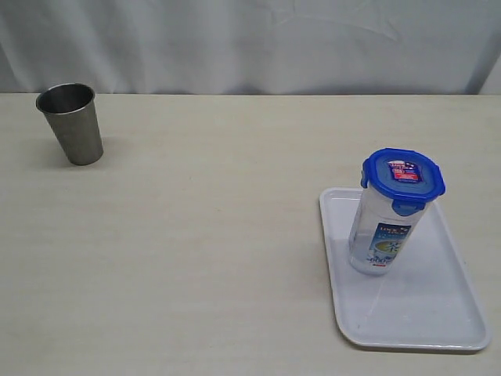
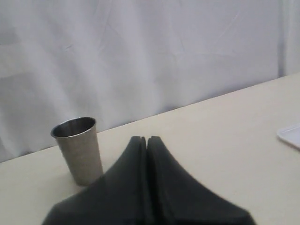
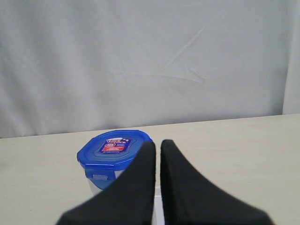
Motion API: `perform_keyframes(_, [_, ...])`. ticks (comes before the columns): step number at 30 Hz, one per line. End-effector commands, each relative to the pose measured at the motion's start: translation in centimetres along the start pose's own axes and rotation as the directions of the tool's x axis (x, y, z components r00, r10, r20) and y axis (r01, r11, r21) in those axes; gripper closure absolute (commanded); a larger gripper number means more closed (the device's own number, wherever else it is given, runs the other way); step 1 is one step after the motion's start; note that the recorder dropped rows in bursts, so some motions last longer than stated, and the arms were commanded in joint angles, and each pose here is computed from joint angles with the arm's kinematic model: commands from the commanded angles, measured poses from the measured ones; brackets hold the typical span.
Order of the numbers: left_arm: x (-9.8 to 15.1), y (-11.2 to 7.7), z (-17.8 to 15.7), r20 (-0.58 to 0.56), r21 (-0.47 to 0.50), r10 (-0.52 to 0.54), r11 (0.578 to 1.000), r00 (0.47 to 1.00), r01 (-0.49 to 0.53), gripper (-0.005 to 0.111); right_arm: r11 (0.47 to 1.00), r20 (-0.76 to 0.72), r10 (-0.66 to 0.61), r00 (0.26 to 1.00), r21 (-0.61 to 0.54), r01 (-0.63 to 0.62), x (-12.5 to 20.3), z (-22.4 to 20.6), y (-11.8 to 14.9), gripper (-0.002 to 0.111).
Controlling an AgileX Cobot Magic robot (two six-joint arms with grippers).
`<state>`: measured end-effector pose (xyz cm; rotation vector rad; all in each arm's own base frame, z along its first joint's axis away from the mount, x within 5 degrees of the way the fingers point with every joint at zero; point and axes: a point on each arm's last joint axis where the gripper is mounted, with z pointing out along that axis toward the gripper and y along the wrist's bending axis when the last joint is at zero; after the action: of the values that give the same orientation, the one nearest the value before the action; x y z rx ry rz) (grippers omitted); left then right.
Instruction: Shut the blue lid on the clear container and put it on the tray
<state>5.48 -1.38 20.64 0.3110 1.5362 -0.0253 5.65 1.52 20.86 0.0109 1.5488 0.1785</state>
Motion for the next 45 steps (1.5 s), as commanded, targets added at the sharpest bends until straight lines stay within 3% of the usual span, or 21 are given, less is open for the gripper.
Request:
perform_keyframes(1, [0.5, 0.6, 0.0, -0.040, -0.106, -0.083, 0.991, 0.996, 0.079, 0.107, 1.000, -0.001, 0.003, 1.000, -0.006, -0.003, 0.1, 0.0, 0.0, 0.104])
perform_keyframes(5, [0.9, 1.4, -0.2, -0.052, -0.239, -0.200, 0.954, 0.978, 0.182, 0.107, 1.000, -0.001, 0.003, 1.000, -0.006, -0.003, 0.1, 0.0, 0.0, 0.104])
perform_keyframes(9, [1.0, 1.8, -0.3, -0.055, -0.307, -0.214, 0.933, 0.975, 0.188, 0.107, 1.000, -0.001, 0.003, 1.000, -0.006, -0.003, 0.1, 0.0, 0.0, 0.104])
perform_keyframes(12, [1.6, 1.8, -0.4, -0.122, -0.332, -0.236, 0.925, 0.964, 0.185, 0.107, 1.000, -0.001, 0.003, 1.000, -0.006, -0.003, 0.1, 0.0, 0.0, 0.104])
perform_keyframes(15, [2.3, 1.6, -0.5, -0.193, -0.340, -0.261, 0.922, 0.946, 0.186, 0.107, 1.000, -0.001, 0.003, 1.000, -0.006, -0.003, 0.1, 0.0, 0.0, 0.104])
perform_keyframes(18, [2.3, 1.6, -0.5, -0.194, -0.340, -0.260, 0.922, 0.946, 0.184, 0.107, 1.000, -0.001, 0.003, 1.000, -0.006, -0.003, 0.1, 0.0, 0.0, 0.104])
perform_keyframes(23, [2.3, 1.6, -0.5, -0.226, -0.310, -0.169, 0.946, 0.959, 0.094, 0.107, 1.000, -0.001, 0.003, 1.000, -0.006, -0.003, 0.1, 0.0, 0.0, 0.104])
perform_keyframes(45, [2.4, 1.5, -0.5, -0.233, -0.305, -0.162, 0.949, 0.959, 0.086, 0.107, 1.000, -0.001, 0.003, 1.000, -0.006, -0.003, 0.1, 0.0, 0.0, 0.104])
